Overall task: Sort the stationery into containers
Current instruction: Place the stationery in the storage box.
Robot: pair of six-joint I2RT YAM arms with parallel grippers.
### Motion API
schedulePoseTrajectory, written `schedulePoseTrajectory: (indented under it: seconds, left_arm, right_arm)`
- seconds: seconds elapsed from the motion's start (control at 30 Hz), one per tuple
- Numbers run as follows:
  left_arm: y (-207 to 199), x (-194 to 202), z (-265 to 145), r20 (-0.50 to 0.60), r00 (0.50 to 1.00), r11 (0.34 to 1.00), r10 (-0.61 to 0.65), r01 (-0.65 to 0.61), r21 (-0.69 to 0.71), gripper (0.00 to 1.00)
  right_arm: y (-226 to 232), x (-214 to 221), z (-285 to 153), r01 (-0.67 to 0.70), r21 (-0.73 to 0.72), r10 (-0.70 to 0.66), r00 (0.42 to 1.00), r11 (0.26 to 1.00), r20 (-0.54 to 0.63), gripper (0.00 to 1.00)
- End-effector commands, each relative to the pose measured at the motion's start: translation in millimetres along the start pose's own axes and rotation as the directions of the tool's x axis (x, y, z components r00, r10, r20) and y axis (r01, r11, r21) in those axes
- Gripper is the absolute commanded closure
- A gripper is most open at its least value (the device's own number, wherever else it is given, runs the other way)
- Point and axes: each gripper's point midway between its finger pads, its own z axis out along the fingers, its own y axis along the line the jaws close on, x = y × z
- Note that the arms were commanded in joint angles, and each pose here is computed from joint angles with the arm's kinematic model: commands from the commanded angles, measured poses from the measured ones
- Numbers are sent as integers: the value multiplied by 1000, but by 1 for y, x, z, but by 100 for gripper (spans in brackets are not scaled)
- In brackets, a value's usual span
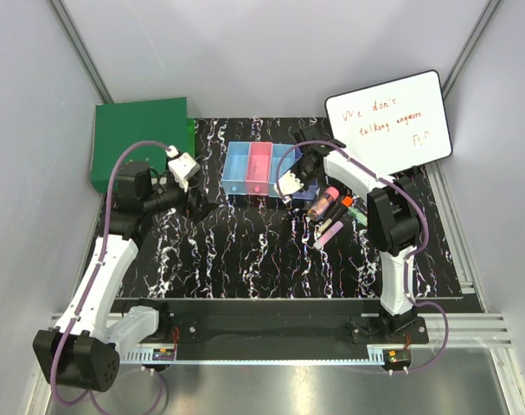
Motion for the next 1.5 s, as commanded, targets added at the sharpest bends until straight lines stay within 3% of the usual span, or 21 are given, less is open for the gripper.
schedulePoseTrajectory:
  seconds: [0.0,0.43,0.83,0.93,1.47]
  left_arm:
    - [0,-15,0,57,998,999,35,-36,15,1]
    - [2,-14,0,59,998,999,32,-33,15,1]
    - [3,-13,1,63,998,1000,25,-26,16,1]
    - [3,-14,1,68,997,999,27,-28,19,1]
    - [3,-17,1,76,997,1000,10,-12,23,1]
  right_arm:
    - [-19,-12,0,328,14,-328,945,945,-1,75]
    - [-13,-18,3,335,-1,-335,942,942,13,74]
    - [-22,-17,2,324,16,-324,946,946,3,66]
    - [-23,-18,3,325,18,-325,946,946,1,54]
    - [-47,-8,-17,302,73,-298,952,951,-64,55]
